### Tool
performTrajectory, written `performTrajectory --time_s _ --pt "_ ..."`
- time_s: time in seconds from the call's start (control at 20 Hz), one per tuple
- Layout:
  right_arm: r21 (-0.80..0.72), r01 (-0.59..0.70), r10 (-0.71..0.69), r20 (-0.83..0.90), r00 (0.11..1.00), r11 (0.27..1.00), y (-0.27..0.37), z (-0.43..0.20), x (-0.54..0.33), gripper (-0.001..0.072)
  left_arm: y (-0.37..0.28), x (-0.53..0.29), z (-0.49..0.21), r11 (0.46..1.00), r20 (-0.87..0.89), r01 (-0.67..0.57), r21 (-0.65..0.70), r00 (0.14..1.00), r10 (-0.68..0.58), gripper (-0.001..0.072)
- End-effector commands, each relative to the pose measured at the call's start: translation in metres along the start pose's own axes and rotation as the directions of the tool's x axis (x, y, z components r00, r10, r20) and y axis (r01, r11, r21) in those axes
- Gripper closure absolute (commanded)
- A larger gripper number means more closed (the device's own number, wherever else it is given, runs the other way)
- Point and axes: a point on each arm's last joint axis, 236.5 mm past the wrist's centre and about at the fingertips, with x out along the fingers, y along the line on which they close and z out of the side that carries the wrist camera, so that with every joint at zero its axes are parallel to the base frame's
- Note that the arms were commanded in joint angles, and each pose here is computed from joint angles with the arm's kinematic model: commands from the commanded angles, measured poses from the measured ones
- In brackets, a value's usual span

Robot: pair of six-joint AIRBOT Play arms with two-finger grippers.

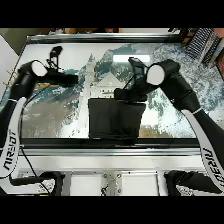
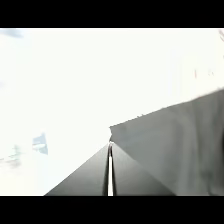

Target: Fold the clothes and pants, and hang the long-sleeved shirts on hangers.

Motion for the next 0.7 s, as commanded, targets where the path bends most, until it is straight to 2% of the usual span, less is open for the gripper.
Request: performTrajectory --time_s 0.0,0.3,0.35,0.45,0.5,0.65 --pt "0.021 -0.081 0.080 0.054 0.995 0.997 0.048 0.003 0.034 0.0688 0.036 -0.050 0.014 0.997 0.080 -0.049 -0.061 0.995 0.054 0.0699" --pt "-0.062 -0.191 0.193 0.024 0.981 0.980 0.098 -0.010 0.111 0.0677 0.036 -0.102 0.023 0.996 0.170 -0.067 -0.062 0.983 0.076 0.0698" --pt "-0.078 -0.230 0.232 0.014 0.973 0.970 0.109 -0.013 0.122 0.0624 0.034 -0.108 0.024 0.996 0.183 -0.066 -0.058 0.980 0.076 0.0699" --pt "-0.076 -0.323 0.324 0.002 0.946 0.943 0.131 -0.016 0.138 0.0170 0.029 -0.119 0.027 0.997 0.207 -0.065 -0.052 0.975 0.074 0.0698" --pt "-0.087 -0.371 0.372 0.002 0.928 0.925 0.142 -0.016 0.139 0.0054 0.028 -0.124 0.028 0.997 0.218 -0.066 -0.049 0.973 0.075 0.0698" --pt "-0.135 -0.459 0.468 0.042 0.883 0.878 0.163 -0.005 0.118 0.0059 0.022 -0.141 0.030 0.997 0.251 -0.066 -0.040 0.965 0.074 0.0698"
